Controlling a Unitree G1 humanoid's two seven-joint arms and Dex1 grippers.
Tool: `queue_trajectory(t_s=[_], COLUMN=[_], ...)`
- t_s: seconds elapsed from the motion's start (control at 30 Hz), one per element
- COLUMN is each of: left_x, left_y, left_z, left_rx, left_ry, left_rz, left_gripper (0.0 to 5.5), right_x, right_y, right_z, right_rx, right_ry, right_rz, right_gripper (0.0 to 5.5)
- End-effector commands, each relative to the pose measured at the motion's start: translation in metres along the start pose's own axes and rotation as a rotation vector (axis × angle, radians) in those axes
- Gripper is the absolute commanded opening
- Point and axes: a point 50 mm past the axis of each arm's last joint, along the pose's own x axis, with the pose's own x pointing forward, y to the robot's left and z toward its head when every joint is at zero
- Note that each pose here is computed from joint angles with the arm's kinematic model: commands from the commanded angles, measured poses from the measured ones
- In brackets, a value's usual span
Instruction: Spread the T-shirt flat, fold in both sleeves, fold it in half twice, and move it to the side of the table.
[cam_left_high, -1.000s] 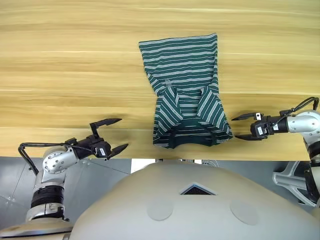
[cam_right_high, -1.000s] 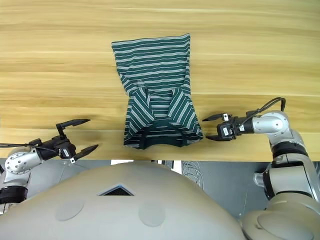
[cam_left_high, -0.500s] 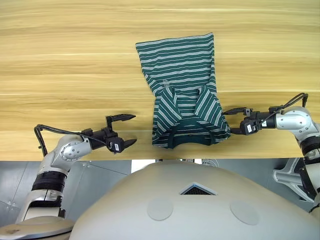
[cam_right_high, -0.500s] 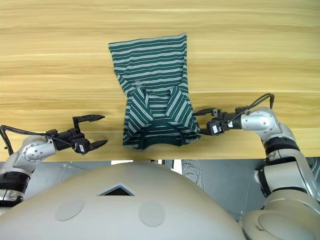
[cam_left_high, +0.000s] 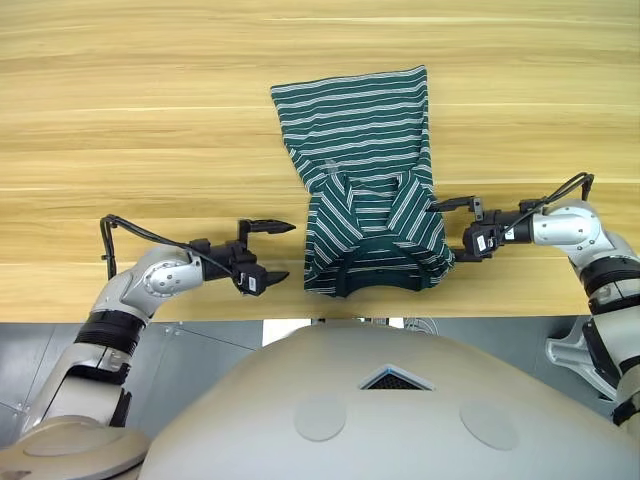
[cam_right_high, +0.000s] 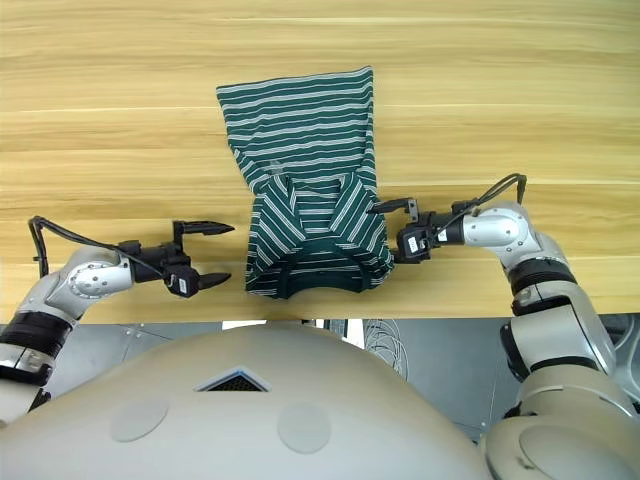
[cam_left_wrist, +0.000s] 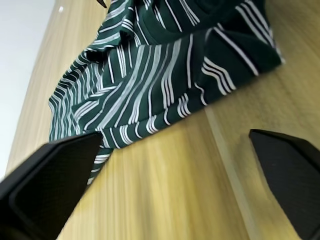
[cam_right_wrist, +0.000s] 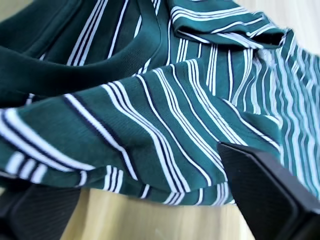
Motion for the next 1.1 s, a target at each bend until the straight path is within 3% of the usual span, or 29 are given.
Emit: queue_trajectory(t_s=[0.03,0.27,0.47,0.67,0.83,1.1], left_x=[0.013,0.043,0.05,0.044,0.037,0.029], left_y=[-0.004,0.001,-0.01,-0.026,-0.037,-0.033], left_z=[-0.003,0.002,0.004,0.002,-0.003,-0.016], left_rx=[0.025,0.032,-0.017,-0.091,-0.138,-0.154], left_ry=[0.006,-0.089,-0.138,-0.157,-0.126,-0.052], left_rz=[-0.085,-0.114,-0.177,-0.289,-0.413,-0.424], left_gripper=[5.4,5.4,5.4,4.2,3.25,1.76], right_x=[0.018,0.023,0.027,0.028,0.03,0.029], right_y=[0.024,0.026,0.026,0.025,0.023,0.026], right_z=[0.0,0.002,0.003,0.003,0.004,0.006], right_rx=[0.084,0.101,0.097,0.097,0.094,0.109], right_ry=[-0.027,-0.05,-0.058,-0.06,-0.067,-0.103], right_rz=[0.152,0.175,0.181,0.166,0.15,0.158], right_gripper=[3.77,2.3,1.35,0.19,0.12,0.12])
